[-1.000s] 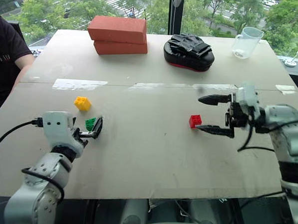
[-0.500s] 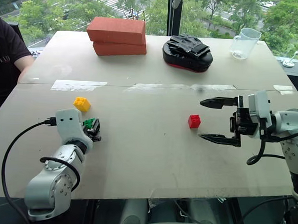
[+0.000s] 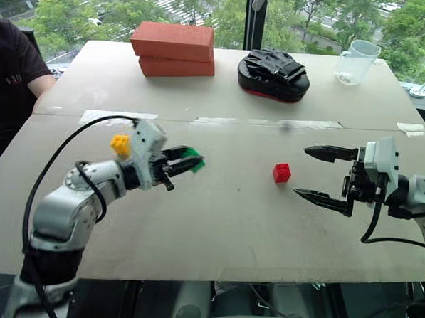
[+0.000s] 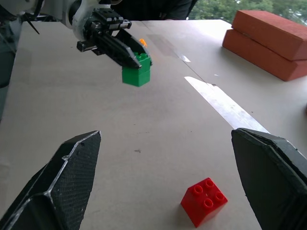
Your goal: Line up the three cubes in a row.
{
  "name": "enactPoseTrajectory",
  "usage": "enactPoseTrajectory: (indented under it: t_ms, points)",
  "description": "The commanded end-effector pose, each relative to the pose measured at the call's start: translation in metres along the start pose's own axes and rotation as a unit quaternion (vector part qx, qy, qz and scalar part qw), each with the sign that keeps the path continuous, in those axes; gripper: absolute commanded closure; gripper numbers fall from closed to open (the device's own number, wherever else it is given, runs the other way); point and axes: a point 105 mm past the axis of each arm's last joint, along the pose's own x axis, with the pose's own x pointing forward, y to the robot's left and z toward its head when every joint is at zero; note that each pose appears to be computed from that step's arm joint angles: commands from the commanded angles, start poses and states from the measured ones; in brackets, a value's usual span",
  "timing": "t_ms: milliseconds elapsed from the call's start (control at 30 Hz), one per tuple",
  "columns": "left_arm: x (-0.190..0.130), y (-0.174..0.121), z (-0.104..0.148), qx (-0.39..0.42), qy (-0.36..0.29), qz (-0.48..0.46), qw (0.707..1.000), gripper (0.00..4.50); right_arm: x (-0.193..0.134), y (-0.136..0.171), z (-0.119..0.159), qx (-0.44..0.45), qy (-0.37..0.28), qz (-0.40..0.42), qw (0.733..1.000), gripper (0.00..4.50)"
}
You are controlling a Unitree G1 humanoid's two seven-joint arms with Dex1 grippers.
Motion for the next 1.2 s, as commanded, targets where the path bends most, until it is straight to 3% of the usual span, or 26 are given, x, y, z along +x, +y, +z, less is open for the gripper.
enactPoseTrajectory:
  t_ms: [33,333,633,833,1200]
  points:
    - [0.017,-0.004,-0.008,0.047,0.029,-0.114,0.992,3.24,-0.013,0.001,0.011,-0.017,0.006,-0.028,0.999,0.00]
    - [0.068,0.016,-0.015,0.138,0.065,-0.204,0.967,3.24,-0.029,0.011,0.005,-0.002,0.035,-0.073,0.997,0.00]
    - [0.077,0.030,-0.018,0.164,0.079,-0.200,0.963,3.24,-0.031,0.014,0.002,-0.002,0.038,-0.084,0.996,0.00]
    - [0.079,0.038,-0.013,0.158,0.084,-0.174,0.968,3.24,-0.031,0.022,0.003,0.004,0.036,-0.046,0.998,0.00]
    - [0.073,0.031,-0.013,0.142,0.084,-0.171,0.971,3.24,-0.030,0.015,0.001,-0.001,0.040,-0.026,0.999,0.00]
